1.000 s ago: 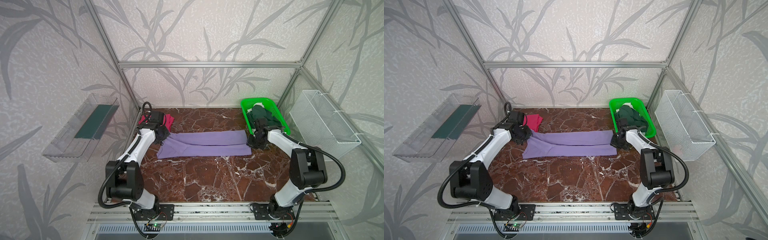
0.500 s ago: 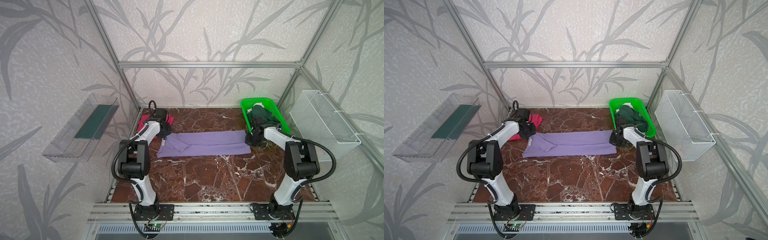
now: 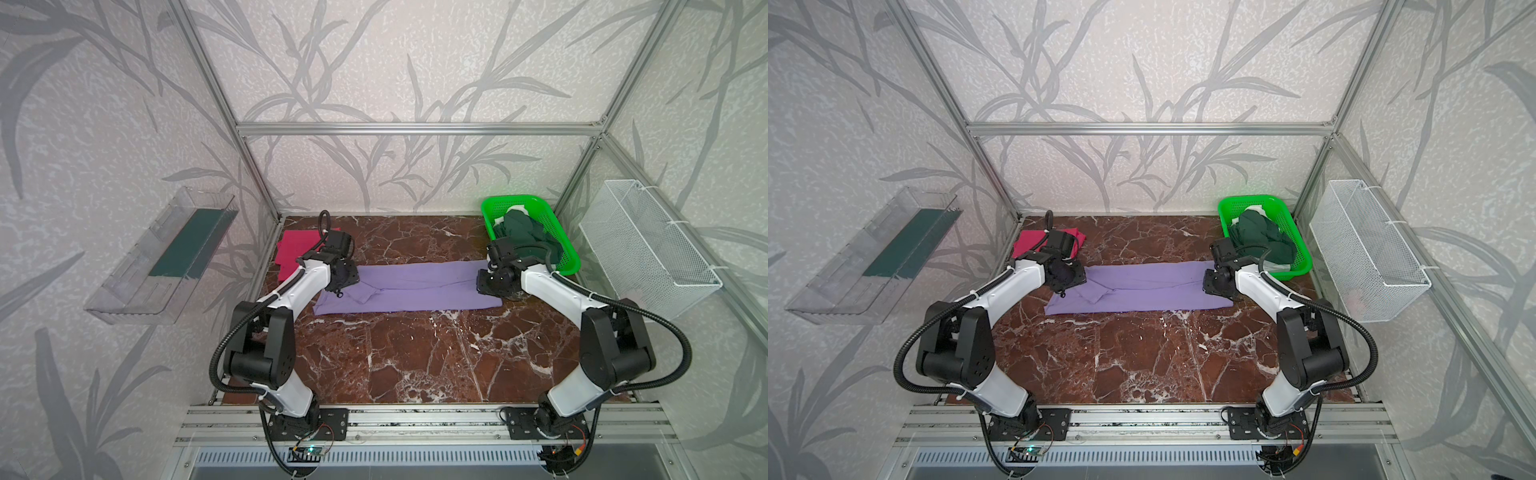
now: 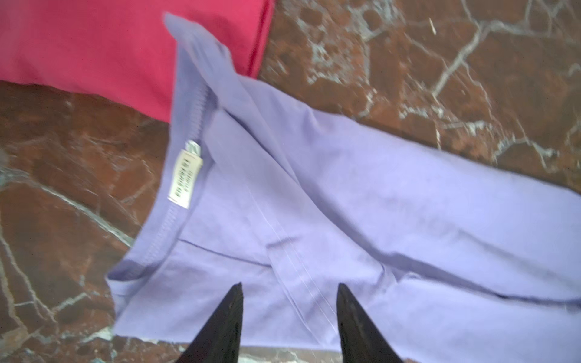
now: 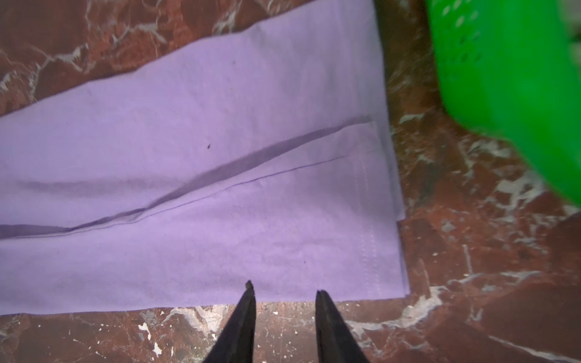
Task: Fold and stack the t-shirts
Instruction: 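Release the fold and press the folded strip flat with both grippers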
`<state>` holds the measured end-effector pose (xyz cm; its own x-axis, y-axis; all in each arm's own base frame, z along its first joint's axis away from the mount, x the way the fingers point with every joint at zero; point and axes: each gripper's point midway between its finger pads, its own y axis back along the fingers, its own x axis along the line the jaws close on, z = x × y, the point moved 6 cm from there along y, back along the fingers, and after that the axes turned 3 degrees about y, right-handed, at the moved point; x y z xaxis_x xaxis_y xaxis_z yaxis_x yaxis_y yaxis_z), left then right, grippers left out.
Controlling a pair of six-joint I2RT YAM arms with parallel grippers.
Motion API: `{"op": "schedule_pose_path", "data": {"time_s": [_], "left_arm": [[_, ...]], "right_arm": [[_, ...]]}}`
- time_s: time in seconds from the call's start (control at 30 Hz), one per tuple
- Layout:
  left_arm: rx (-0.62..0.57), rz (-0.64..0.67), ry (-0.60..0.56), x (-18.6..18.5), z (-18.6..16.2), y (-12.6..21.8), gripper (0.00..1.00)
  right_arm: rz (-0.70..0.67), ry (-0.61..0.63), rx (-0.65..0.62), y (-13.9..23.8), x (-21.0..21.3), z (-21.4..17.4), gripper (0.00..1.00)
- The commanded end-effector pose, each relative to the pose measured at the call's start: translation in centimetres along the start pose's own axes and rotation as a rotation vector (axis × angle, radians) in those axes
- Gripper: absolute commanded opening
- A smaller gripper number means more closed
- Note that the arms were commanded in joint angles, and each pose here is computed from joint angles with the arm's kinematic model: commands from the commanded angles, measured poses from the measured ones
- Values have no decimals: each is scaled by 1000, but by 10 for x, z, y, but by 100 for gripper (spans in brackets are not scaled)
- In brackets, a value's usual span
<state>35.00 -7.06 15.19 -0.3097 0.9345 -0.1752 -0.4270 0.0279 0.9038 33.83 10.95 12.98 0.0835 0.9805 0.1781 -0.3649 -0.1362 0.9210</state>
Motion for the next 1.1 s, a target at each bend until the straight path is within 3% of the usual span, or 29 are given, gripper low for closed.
{"op": "schedule_pose_path", "data": {"time_s": [0.0,0.3,0.5,0.93,1.07], "left_arm": [[60,27,-58,-3,-24,1,49],[156,92,-209,-22,-35,-19,48],[179,122,-245,-25,-42,-27,45],[171,165,-267,-32,-28,-34,0],[168,146,-273,-39,-22,-33,0]], "right_arm": [[14,-12,37,-14,4,-6,33],[-4,-24,117,-39,1,-17,33],[-2,-30,119,-42,-1,-18,34],[-10,-71,144,-50,-20,-21,33],[-6,-75,145,-50,-21,-22,33]]}}
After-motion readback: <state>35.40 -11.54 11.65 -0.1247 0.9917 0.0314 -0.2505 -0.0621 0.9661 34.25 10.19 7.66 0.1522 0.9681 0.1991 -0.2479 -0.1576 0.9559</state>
